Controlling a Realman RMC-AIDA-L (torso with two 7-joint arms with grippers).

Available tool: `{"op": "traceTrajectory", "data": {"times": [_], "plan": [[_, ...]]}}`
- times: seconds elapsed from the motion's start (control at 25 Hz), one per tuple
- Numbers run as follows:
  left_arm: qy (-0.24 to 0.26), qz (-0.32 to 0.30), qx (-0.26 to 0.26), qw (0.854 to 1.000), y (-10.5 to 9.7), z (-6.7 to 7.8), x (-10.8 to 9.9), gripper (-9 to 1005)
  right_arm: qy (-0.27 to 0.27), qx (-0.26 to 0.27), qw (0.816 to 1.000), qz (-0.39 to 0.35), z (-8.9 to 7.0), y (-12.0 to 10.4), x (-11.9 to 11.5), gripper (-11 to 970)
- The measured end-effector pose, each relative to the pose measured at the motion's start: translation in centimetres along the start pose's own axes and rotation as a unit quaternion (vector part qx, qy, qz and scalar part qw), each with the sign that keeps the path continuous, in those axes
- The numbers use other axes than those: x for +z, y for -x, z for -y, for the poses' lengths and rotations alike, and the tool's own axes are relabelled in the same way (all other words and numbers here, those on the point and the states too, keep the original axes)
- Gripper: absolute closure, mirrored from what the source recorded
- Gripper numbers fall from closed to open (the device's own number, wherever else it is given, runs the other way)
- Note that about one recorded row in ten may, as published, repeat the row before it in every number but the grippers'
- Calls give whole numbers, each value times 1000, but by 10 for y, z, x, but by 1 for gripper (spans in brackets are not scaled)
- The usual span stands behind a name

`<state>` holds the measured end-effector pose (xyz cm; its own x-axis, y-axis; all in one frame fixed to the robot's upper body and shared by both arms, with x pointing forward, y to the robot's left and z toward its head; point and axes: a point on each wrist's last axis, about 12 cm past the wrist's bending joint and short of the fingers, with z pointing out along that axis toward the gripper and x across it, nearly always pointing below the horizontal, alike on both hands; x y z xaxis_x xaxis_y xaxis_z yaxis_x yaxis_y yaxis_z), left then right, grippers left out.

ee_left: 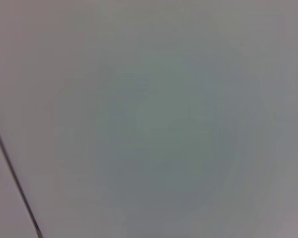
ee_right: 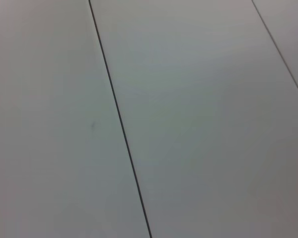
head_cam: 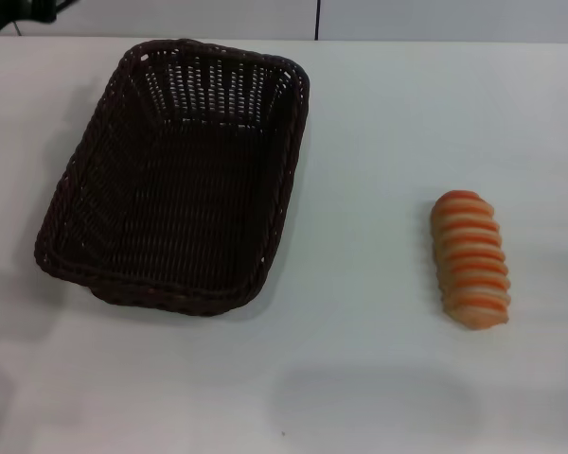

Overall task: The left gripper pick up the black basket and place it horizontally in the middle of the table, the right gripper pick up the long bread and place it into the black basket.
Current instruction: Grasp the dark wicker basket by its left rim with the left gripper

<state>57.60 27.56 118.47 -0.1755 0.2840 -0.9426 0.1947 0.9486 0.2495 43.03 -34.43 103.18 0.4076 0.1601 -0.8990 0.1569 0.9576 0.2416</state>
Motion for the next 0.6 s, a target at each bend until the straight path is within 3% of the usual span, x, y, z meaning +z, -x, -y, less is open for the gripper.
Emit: {"op": "traceTrajectory", "data": {"times": [0.08,0.12,0.24,0.44,0.52,0.6], "plan": [[-4,-22,5,1000,3,2,-2,215,0,0,1000,-1,0,0,0,162],[-23,-107,17,994,22,14,-13,228,0,0,1000,-1,0,0,0,162],[-40,-153,13,987,26,17,-16,251,5,2,1000,-8,-2,-2,2,162],[-68,-191,-11,979,25,22,-18,239,8,2,1000,-19,-3,-5,4,162],[-75,-197,-17,977,23,24,-18,167,9,3,1000,-21,-3,-6,4,162],[-80,-205,-25,975,20,27,-19,167,9,3,1000,-21,-3,-6,3,162]]}}
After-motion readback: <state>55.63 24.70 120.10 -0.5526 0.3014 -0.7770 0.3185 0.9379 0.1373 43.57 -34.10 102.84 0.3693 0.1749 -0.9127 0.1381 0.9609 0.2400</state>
